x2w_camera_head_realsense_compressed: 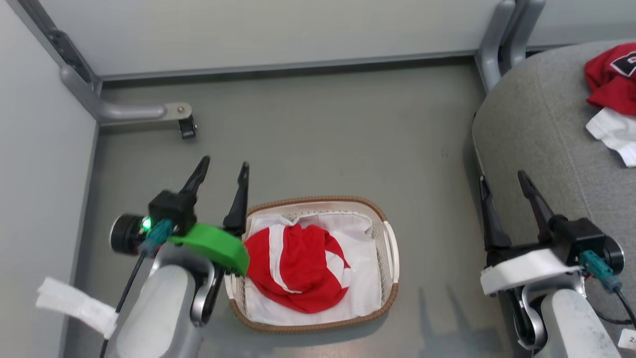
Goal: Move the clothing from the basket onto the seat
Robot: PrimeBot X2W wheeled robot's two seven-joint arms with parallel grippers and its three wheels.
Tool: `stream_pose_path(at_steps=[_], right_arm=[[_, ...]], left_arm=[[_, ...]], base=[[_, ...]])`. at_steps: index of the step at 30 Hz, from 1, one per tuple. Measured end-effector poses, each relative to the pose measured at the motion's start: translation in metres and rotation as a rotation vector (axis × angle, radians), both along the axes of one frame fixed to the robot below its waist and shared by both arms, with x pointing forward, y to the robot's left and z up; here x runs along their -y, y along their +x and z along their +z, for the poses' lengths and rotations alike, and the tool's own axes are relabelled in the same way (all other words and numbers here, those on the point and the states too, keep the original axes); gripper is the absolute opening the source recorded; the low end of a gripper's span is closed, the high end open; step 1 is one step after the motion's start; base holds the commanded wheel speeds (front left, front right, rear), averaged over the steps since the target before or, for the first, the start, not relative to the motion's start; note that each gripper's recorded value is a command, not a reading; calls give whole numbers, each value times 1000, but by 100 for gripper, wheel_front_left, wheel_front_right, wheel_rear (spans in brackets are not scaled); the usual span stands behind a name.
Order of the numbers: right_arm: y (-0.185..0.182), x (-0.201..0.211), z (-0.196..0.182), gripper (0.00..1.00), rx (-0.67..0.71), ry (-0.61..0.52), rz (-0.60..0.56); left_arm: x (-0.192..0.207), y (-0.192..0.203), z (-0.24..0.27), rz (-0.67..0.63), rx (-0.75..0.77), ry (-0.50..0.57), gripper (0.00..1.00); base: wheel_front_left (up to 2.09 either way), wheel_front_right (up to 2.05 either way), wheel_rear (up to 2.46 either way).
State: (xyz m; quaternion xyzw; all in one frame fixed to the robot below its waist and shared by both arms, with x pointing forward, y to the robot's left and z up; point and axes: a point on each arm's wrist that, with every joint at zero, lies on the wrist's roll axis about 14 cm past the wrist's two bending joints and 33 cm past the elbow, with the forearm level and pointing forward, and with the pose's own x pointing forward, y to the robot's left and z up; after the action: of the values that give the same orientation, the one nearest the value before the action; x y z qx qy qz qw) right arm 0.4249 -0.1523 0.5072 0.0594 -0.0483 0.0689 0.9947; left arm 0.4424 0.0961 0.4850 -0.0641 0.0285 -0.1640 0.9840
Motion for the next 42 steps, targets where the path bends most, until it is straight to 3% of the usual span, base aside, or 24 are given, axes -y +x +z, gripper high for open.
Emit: stream_pose_path(at_steps=[9, 19, 25, 34, 42], right_arm=[[59, 3, -10, 100, 30, -20, -7], [97, 29, -54, 100, -10, -33, -66], [101, 34, -89, 100, -74, -35, -67], [100, 54, -120, 100, -140, -53, -104], [93, 73, -132, 100, -178, -88, -146]], left_arm=[[46, 45, -100, -180, -256, 155, 100], [70, 9, -255, -375, -665, 319, 100], [84, -29, -319, -497, -843, 373, 100], [108, -64, -372, -625, -956, 379, 100], [118, -55, -396, -605, -948, 386, 100]], base=[[0, 0, 0], [0, 0, 0], [0, 0, 0], [0, 0, 0], [0, 0, 0]])
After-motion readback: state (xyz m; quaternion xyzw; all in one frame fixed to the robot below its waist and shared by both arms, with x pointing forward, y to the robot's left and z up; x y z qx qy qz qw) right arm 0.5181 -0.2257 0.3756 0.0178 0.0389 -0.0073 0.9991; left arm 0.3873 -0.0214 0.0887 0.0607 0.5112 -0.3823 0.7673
